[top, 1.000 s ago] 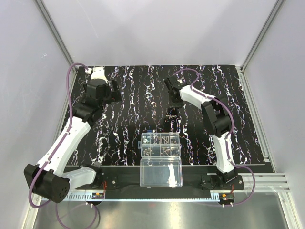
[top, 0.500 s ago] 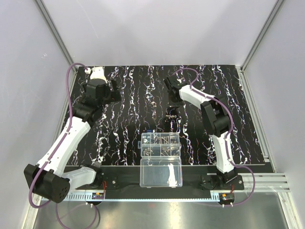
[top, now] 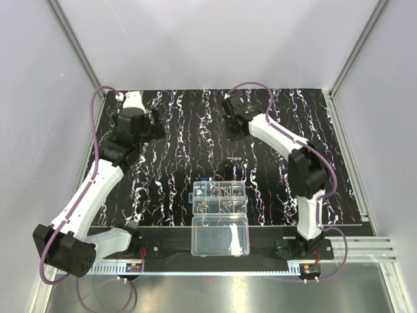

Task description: Sort the screws and nuts into containers

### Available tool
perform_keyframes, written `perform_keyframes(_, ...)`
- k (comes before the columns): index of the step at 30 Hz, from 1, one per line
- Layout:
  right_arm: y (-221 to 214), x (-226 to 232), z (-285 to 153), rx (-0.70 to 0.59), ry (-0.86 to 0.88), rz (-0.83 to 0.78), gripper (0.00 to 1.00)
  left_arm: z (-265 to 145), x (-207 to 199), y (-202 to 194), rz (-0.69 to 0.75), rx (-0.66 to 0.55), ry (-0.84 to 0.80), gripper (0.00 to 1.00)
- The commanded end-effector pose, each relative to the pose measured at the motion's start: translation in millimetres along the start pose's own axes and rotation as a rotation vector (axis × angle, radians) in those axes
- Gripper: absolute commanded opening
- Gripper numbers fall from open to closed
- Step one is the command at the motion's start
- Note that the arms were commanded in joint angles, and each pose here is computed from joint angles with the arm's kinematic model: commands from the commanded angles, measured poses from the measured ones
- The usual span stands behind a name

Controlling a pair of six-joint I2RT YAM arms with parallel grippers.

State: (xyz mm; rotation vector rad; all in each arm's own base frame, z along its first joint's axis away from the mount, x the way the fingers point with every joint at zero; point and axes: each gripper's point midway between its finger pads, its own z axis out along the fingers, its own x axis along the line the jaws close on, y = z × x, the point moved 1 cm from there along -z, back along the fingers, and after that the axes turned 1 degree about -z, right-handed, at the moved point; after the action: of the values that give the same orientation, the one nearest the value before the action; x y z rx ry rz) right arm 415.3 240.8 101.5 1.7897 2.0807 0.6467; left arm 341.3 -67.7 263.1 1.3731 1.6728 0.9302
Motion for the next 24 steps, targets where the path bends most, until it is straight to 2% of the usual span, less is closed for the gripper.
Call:
perform_keyframes(1,1,32,-57,-0.052,0.118,-0.068,0.00,0,-2,15,-0.017,-0.038,-0.008,0.99)
perform_keyframes(8,-63,86,-96,0.031,0.255,-0.158,0.00,-4,-3,18,-0.031,-0.042,-0.011,0.99)
perform_keyframes(17,-119,99,-122,0.093,0.311,-0.137,0.00,-12,-1,24,-0.049,-0.062,-0.014,0.99)
perform_keyframes(24,-164,127,-126,0.151,0.346,-0.206,0.00,-18,1,28,-0.060,-0.080,-0.014,0.99)
